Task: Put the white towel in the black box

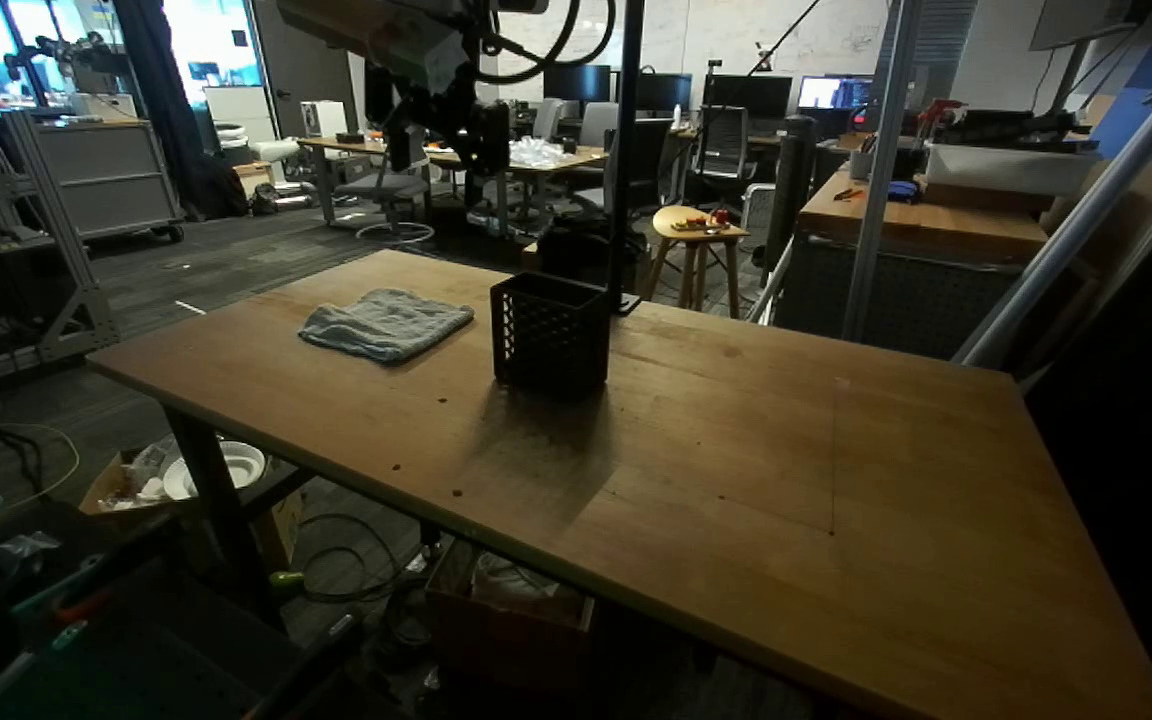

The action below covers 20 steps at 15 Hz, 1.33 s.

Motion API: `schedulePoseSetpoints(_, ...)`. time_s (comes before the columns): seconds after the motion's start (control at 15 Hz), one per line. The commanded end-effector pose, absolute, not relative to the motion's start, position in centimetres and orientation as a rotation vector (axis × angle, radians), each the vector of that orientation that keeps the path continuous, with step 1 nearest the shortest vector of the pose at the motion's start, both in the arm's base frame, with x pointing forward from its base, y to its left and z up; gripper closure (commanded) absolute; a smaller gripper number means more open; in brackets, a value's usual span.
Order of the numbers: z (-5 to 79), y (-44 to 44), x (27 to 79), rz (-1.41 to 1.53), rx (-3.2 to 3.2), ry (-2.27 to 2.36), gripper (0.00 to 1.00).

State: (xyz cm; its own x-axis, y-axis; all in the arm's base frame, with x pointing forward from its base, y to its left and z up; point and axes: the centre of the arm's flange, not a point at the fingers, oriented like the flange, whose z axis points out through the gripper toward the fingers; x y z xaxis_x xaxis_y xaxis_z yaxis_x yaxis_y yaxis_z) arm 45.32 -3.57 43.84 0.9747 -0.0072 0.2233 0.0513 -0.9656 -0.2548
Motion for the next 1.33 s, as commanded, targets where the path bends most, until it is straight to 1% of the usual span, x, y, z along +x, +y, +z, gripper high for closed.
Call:
schedulePoseSetpoints(0.0,43.8,-3.6,45.3,-0.325,-2.861,-0.033,0.00)
schedulePoseSetpoints(0.4,43.6,-0.4,48.8,-0.290,-2.927,-0.102,0.00)
schedulePoseSetpoints(1.27,41.1,11.5,59.3,-0.229,-2.976,-0.603,0.00)
